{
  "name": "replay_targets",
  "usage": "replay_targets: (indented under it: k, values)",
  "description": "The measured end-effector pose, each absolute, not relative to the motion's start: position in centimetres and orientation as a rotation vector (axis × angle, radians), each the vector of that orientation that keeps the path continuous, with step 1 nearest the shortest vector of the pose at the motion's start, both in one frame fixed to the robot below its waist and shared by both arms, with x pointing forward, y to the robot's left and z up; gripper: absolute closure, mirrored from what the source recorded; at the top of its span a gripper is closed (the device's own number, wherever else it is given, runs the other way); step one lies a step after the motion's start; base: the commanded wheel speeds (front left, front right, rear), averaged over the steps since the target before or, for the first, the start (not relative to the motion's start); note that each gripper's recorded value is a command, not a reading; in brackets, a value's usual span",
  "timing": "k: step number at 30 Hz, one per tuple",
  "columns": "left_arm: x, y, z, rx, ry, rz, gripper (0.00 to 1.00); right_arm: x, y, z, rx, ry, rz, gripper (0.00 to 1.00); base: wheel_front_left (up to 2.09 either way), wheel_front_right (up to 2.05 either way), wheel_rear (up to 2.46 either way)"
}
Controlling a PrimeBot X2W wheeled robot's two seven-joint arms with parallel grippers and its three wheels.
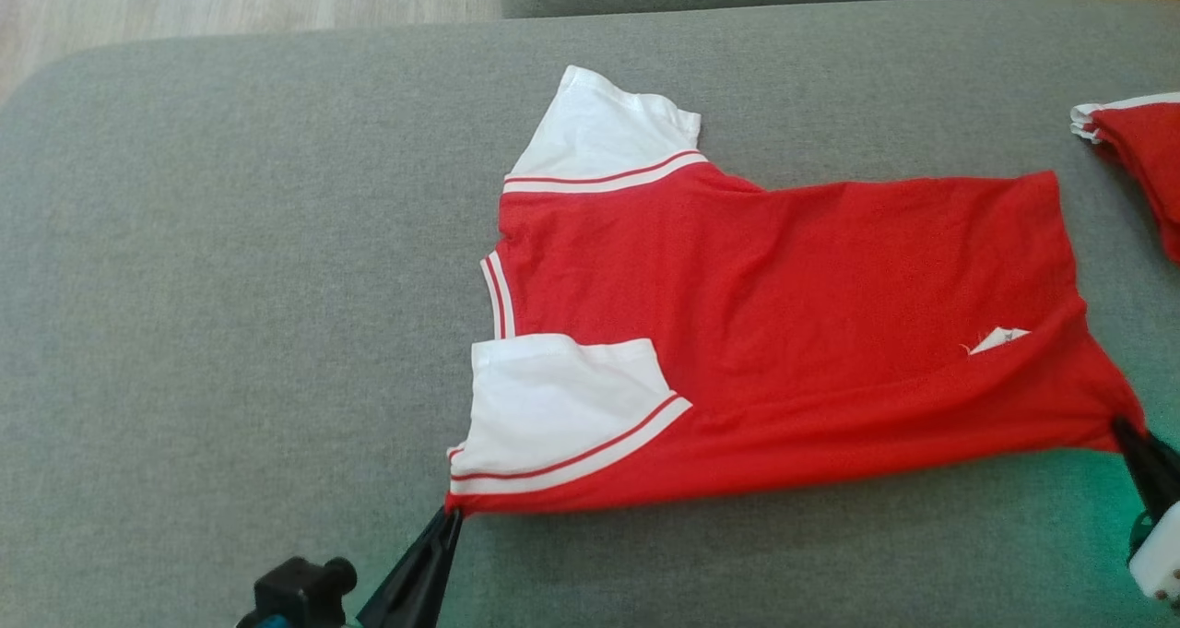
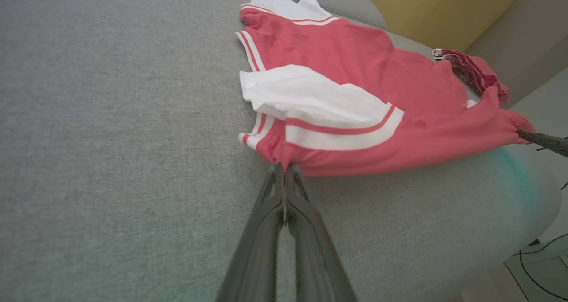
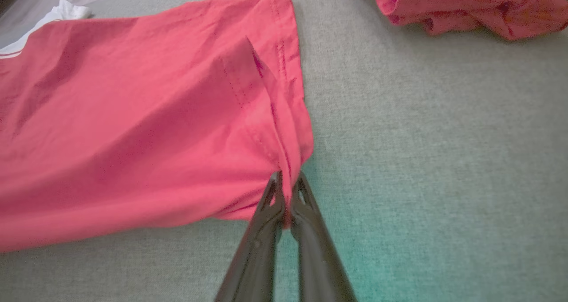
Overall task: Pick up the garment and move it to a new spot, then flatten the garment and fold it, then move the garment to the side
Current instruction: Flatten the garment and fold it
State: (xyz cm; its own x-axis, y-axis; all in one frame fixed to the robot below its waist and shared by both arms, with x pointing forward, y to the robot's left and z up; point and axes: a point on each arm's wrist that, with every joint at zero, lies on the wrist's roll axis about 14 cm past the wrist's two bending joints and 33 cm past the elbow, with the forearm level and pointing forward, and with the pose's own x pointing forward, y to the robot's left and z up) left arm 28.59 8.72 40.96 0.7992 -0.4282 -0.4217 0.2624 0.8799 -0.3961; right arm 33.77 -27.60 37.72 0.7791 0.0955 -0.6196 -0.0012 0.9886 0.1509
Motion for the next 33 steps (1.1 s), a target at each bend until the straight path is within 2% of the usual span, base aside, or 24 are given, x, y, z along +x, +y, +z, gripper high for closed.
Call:
replay_targets:
  k: [1,2,3,7,10,16,19,22,25,29,33]
  values:
    - [28.6,8.8,40.9,-0.328,0.532,-0.374,0.94,33.9,-27.7,37.8,0.136,0.669,0.053,0.0,0.0,0.0,0.0]
    - [28.5,8.8,40.8,-0.326,0.536,-0.373,0.58,34.1,-27.8,38.0,0.126,0.659,0.051,0.0,0.0,0.0,0.0]
    - [28.4,8.7,40.7,-0.324,0.549,-0.376,0.0,34.3,-28.0,38.2,0.116,0.648,0.047,0.0,0.0,0.0,0.0]
    - [28.7,8.7,40.8,-0.292,0.558,-0.393,0.0,35.2,-28.0,39.5,0.088,0.585,0.056,0.0,0.0,0.0,0.0]
    - [31.0,9.2,42.6,-0.225,0.494,-0.424,0.0,36.1,-27.4,40.6,0.068,0.529,0.077,0.0,0.0,0.0,0.0]
    - [40.2,9.3,49.8,-0.037,0.263,-0.538,0.0,37.9,-25.8,41.4,0.069,0.476,0.116,0.0,0.0,0.0,0.0]
    - [45.1,8.4,52.4,0.057,0.22,-0.616,0.0,39.5,-25.0,41.7,0.062,0.453,0.138,0.0,0.0,0.0,0.0]
    - [49.9,8.5,51.8,0.141,0.294,-0.626,0.0,41.8,-24.3,42.3,0.065,0.409,0.155,0.0,0.0,0.0,0.0]
    - [53.3,8.7,48.7,0.198,0.467,-0.641,0.0,43.3,-24.0,42.1,0.061,0.399,0.161,0.0,0.0,0.0,0.0]
    - [57.0,9.1,45.2,0.209,0.629,-0.612,0.0,43.7,-24.3,40.6,0.06,0.432,0.143,0.0,0.0,0.0,0.0]
    - [59.5,8.2,42.6,0.184,0.701,-0.612,0.0,43.2,-25.1,38.9,0.062,0.474,0.106,0.0,0.0,0.0,0.0]
